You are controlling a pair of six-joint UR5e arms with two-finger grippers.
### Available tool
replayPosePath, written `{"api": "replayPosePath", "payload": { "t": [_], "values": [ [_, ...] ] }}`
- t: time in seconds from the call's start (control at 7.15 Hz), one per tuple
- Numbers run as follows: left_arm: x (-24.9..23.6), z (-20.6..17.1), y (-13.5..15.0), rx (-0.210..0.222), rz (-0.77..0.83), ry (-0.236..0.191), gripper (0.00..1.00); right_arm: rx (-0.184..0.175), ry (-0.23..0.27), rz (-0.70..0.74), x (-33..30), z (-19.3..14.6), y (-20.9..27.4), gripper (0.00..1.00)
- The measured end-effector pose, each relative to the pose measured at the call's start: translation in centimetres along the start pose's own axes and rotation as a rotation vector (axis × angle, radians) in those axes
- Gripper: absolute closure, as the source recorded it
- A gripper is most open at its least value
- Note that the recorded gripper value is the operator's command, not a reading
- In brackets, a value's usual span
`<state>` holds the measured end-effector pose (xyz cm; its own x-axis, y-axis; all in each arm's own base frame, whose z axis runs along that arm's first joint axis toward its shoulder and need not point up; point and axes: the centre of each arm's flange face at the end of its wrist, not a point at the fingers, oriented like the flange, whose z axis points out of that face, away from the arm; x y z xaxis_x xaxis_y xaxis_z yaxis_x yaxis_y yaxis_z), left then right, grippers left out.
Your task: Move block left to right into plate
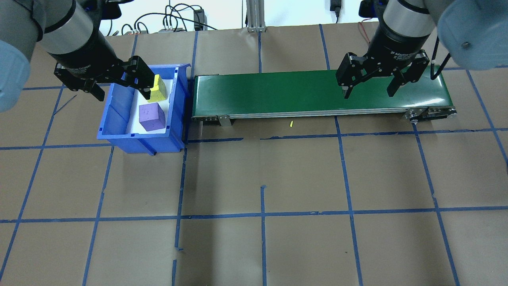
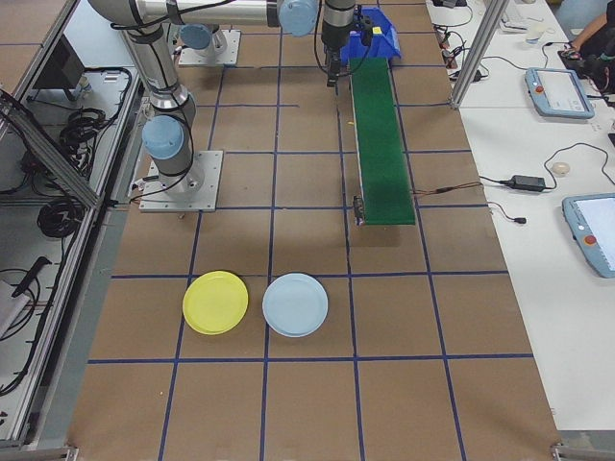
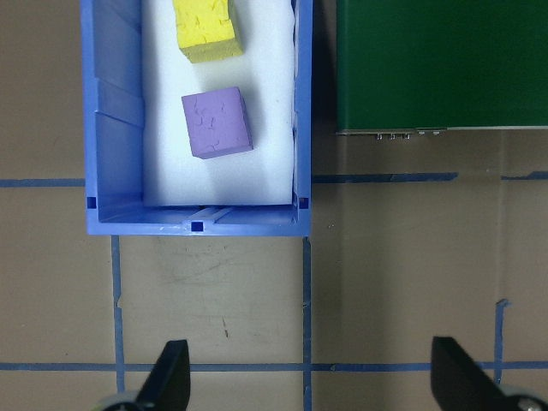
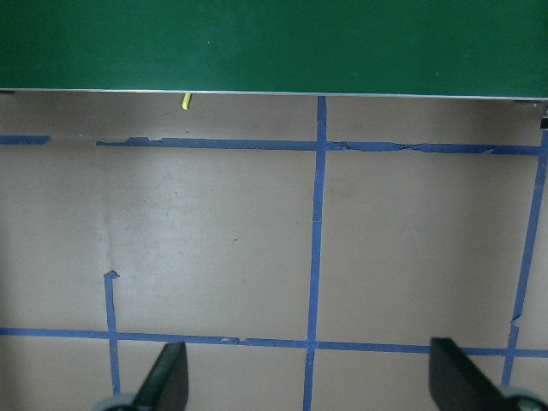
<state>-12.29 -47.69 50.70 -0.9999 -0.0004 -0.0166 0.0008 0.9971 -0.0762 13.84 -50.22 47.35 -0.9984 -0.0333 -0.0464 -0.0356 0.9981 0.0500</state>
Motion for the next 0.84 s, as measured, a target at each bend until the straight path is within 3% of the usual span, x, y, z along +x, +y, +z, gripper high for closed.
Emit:
{"api": "replayPosePath", "payload": {
  "t": [0.42,0.56,0.84],
  "values": [
    [-0.7,-0.1,-0.2,-0.039,-0.005,0.002,0.0,0.0,0.003,0.003,0.3,0.0,-0.1,0.0],
    [-1.5,1.0,-1.5,-0.043,-0.014,0.004,0.0,0.0,0.002,0.003,0.3,0.0,-0.1,0.0],
    [-5.3,6.4,-7.9,-0.05,-0.058,0.014,0.0,0.0,0.002,0.004,0.3,0.0,-0.1,0.0]
  ]
}}
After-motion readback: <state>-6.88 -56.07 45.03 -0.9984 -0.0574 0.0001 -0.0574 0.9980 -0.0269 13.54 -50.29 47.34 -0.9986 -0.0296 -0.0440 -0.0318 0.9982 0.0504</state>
